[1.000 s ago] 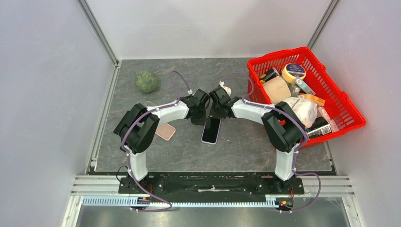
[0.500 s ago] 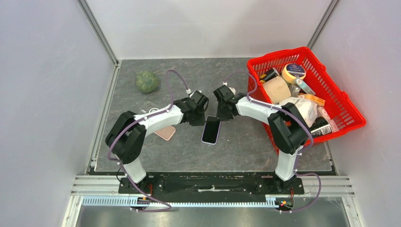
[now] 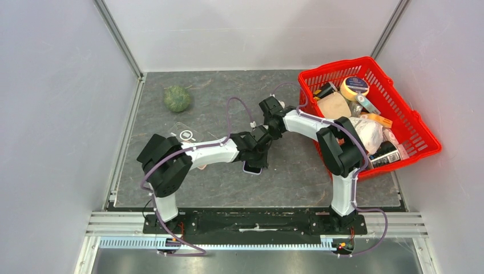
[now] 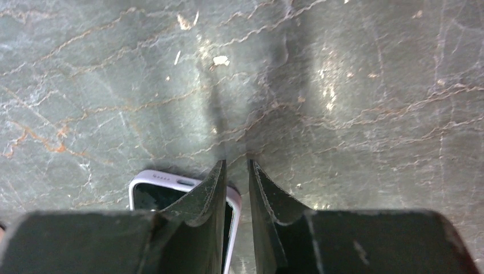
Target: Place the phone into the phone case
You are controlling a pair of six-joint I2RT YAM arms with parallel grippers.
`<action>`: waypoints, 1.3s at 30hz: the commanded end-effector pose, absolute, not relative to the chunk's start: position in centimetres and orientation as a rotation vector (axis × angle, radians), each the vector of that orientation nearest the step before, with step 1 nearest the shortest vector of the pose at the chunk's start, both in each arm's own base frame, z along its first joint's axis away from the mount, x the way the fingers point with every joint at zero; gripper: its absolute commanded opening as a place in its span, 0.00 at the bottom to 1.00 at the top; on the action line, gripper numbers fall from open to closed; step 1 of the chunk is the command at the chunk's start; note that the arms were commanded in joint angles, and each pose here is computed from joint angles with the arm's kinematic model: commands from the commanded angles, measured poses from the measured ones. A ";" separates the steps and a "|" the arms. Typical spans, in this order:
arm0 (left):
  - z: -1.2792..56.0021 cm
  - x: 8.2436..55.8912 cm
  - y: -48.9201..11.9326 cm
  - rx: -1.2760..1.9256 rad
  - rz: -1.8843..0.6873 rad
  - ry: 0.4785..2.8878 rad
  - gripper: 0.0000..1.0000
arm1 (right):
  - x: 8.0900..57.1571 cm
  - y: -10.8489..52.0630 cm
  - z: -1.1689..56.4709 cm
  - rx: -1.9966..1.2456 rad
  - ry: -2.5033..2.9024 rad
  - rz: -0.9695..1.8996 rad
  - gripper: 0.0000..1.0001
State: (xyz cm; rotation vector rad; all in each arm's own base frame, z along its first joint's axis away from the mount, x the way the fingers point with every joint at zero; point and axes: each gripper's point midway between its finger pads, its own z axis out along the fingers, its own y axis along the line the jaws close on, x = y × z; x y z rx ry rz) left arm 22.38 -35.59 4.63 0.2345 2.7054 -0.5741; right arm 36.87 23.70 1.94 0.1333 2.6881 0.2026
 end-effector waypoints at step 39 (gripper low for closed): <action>6.1 27.9 -27.4 0.536 -0.078 2.519 0.85 | 33.5 24.1 5.2 0.208 2.694 0.465 0.79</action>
